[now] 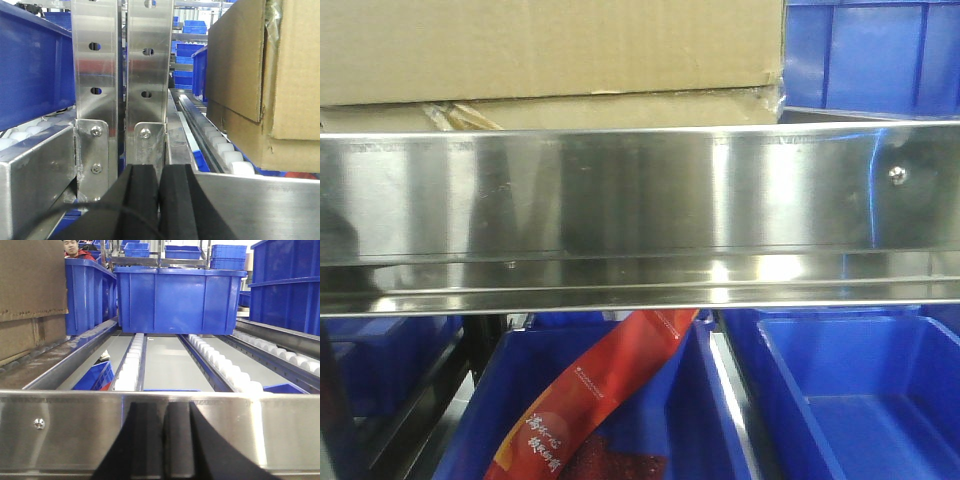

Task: Grab carton from right shelf to conveyor

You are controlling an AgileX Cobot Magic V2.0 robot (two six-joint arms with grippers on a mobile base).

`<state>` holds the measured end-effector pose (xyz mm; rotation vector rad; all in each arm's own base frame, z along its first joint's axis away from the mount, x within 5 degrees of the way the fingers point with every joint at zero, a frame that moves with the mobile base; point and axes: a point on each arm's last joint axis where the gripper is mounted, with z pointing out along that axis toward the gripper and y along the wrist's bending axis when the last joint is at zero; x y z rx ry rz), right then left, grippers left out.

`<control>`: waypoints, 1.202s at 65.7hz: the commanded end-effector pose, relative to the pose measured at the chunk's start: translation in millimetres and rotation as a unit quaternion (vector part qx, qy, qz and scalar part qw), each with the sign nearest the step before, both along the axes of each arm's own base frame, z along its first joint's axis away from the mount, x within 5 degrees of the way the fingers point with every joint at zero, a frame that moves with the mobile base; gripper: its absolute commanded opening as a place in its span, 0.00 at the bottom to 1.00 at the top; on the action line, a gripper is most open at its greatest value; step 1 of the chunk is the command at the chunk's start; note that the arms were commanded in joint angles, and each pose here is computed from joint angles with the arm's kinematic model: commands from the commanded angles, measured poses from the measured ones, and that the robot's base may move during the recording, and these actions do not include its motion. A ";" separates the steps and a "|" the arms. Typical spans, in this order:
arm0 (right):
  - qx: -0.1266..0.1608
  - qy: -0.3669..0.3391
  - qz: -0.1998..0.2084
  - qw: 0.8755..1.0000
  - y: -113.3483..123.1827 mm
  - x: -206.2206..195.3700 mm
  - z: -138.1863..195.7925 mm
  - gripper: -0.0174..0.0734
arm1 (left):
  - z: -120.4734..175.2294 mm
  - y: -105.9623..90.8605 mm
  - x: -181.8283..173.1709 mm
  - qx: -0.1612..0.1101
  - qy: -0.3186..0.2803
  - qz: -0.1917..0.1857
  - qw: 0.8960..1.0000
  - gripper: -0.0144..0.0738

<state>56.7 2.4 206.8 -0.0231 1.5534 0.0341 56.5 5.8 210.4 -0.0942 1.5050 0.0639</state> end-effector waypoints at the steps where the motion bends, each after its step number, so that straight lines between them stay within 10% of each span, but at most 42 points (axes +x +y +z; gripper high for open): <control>1: -0.007 -0.013 -0.004 1.000 -0.5 -0.4 2.3 0.11 | 2.8 0.2 -0.7 0.001 -0.012 0.002 1.000 0.17; 38: -0.006 -0.043 -0.008 0.999 -1.2 -0.7 7.8 0.11 | 2.8 0.2 -0.7 0.001 -0.012 0.002 1.000 0.17; 63: 0.017 -0.109 -0.015 0.994 -3.0 -3.9 25.9 0.11 | 23.6 1.4 -4.9 -0.004 -0.121 0.008 0.993 0.17; 79: 0.015 -0.129 0.006 0.992 0.2 -29.3 101.9 0.27 | 109.2 -2.7 -29.6 0.056 -0.095 0.006 0.994 0.46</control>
